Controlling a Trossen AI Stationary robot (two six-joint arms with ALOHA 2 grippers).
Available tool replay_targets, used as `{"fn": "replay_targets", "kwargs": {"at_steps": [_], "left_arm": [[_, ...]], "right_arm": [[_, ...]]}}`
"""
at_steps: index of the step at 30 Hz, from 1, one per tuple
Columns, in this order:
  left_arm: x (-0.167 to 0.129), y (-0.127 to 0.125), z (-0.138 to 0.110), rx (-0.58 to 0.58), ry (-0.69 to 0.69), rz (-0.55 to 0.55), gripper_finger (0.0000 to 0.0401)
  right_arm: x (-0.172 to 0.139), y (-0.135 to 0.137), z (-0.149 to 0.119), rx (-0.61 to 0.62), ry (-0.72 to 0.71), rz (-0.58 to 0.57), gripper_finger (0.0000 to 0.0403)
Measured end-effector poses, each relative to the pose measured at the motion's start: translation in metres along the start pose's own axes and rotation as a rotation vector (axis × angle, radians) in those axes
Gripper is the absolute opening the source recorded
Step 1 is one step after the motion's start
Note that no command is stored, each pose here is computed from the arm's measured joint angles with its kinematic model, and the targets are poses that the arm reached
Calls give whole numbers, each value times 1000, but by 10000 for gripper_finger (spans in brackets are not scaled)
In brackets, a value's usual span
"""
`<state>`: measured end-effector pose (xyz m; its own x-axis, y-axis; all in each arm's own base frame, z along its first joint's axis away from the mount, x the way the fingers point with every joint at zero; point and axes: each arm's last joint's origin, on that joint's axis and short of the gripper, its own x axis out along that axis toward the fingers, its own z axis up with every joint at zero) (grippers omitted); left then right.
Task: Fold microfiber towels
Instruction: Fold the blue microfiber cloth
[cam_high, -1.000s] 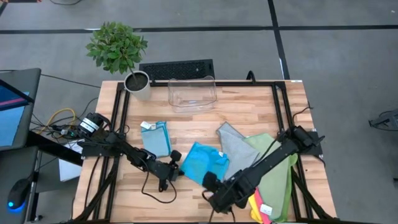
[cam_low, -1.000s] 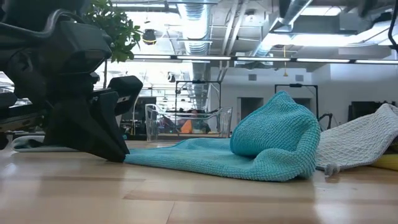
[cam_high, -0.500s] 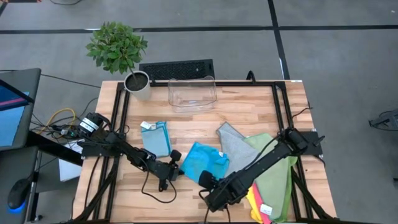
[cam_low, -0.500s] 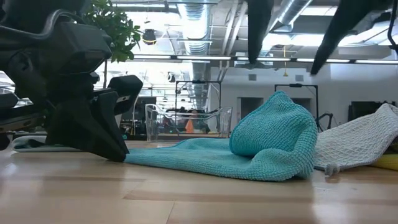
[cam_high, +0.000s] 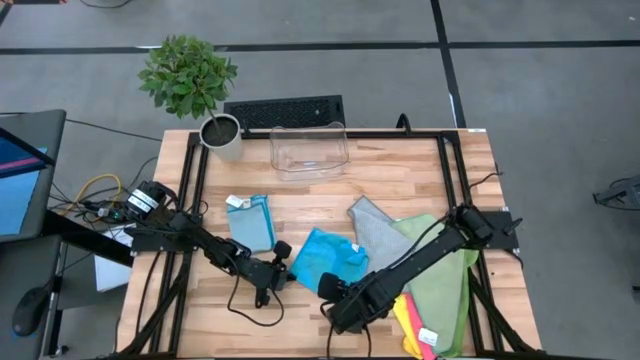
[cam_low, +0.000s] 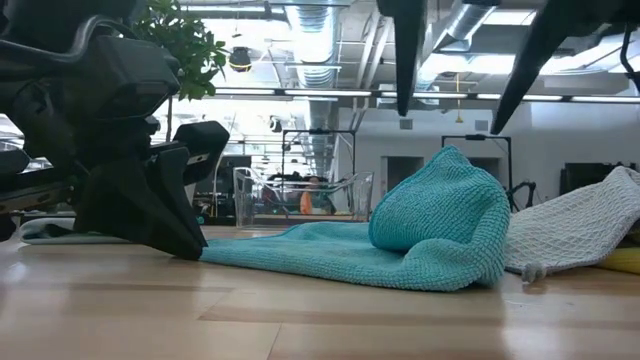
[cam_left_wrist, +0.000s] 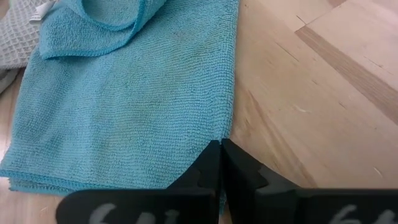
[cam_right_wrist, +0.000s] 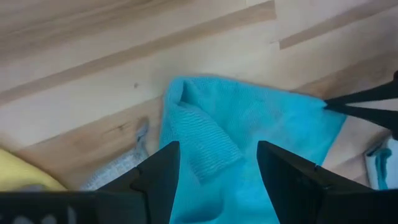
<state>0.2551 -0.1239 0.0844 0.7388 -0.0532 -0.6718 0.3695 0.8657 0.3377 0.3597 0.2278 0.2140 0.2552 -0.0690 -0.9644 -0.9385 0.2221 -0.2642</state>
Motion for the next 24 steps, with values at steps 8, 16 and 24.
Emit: {"fn": "replay_targets", "kwargs": {"at_steps": [8,16,24], "left_arm": [[0,0,0,-9,-3,0,0],[0,0,0,-12,-4,1,0],[0,0,0,-18,-4,1,0]], "right_arm": [[27,4,4,-62,64,51,240],[23,3,0,-41,130,-11,211],[28,1,0,-28,114,3,158]]}}
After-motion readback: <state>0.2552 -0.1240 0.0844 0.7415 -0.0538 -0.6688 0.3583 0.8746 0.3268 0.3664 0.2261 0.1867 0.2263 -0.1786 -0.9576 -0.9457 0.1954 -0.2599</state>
